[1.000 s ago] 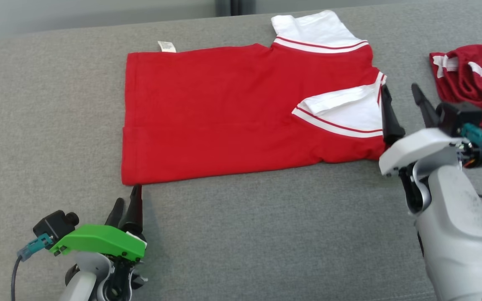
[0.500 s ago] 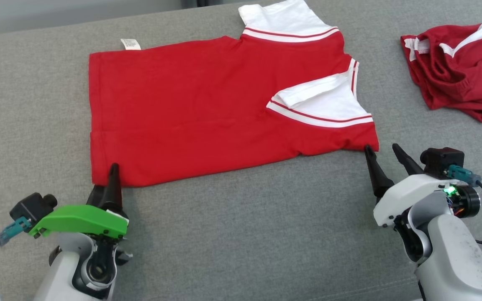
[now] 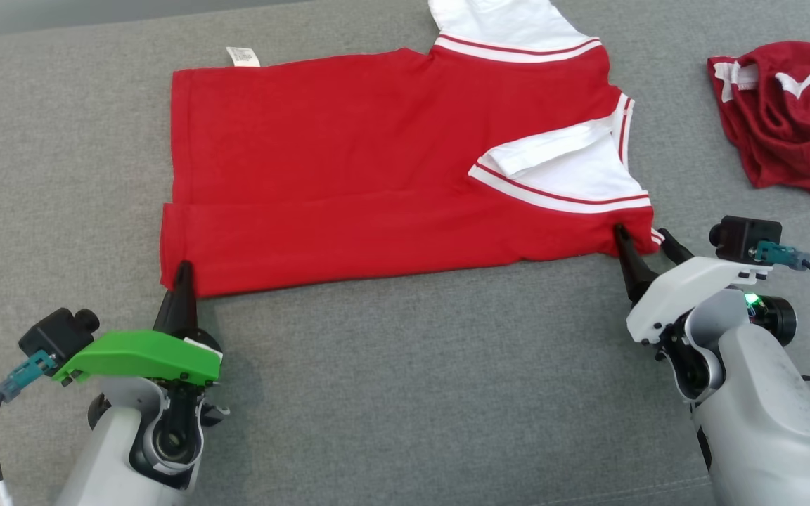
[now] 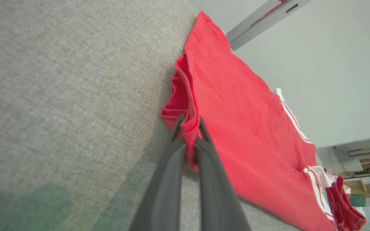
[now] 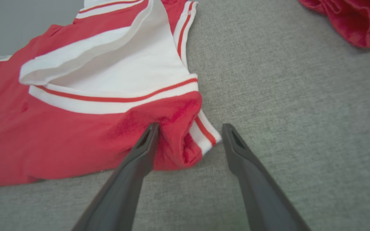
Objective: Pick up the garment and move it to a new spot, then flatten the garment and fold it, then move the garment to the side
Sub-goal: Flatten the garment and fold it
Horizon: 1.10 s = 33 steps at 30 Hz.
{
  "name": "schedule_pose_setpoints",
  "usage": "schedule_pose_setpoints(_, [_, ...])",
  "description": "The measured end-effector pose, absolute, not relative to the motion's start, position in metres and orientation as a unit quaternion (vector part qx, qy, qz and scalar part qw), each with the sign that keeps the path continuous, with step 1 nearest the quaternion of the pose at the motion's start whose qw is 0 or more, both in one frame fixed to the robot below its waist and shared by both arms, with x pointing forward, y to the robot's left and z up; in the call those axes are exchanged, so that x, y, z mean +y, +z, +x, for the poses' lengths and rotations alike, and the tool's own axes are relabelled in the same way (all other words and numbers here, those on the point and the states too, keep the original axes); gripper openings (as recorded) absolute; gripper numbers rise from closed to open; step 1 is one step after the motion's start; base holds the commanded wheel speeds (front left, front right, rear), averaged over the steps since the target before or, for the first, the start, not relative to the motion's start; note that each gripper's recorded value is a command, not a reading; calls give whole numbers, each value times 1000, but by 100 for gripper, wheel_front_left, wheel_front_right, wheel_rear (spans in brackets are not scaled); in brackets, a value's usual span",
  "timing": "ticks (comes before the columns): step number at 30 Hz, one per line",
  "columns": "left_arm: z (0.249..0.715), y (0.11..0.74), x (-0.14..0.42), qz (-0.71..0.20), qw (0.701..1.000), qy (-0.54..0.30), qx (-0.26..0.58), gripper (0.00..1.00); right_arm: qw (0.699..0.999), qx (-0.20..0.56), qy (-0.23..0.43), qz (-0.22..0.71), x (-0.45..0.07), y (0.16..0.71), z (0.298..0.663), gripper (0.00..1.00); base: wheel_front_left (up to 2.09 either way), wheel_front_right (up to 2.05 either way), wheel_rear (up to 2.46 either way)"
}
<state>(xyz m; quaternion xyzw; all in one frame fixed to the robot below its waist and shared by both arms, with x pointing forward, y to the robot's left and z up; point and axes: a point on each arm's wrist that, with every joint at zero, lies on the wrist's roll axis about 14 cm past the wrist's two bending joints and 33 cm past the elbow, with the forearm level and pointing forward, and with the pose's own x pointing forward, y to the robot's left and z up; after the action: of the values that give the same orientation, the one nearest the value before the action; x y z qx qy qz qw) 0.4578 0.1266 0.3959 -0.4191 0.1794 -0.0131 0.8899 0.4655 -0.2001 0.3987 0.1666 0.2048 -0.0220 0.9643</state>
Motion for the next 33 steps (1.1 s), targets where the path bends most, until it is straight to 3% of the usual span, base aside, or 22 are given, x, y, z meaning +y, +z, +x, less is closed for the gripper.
schedule_pose_setpoints(1, [457, 396, 127, -420, 890, -12, 179, 0, 964, 207, -20, 167, -198, 398, 468, 47, 0, 0, 0])
schedule_pose_setpoints(2, [457, 395, 127, -421, 889, -11, 179, 0, 963, 209, -17, 167, -196, 397, 469, 41, 0, 0, 0])
schedule_pose_setpoints(3, [456, 395, 127, -422, 889, -11, 178, 0, 963, 210, -15, 167, -195, 397, 471, 1, 0, 0, 0])
schedule_pose_setpoints(10, [458, 407, 124, -421, 893, -27, 159, 0, 965, 195, -9, 174, -191, 409, 477, 0, 0, 0, 0])
schedule_pose_setpoints(20, [463, 472, 108, -418, 899, -100, 84, 0, 973, 125, 2, 192, -202, 483, 492, 0, 0, 0, 0])
schedule_pose_setpoints(26, [433, 476, 112, -413, 900, -99, 94, 0, 973, 136, 5, 187, -208, 491, 461, 0, 0, 0, 0])
schedule_pose_setpoints(33, [386, 441, 116, -436, 885, -55, 155, 0, 962, 184, -22, 198, -223, 463, 404, 0, 0, 0, 0])
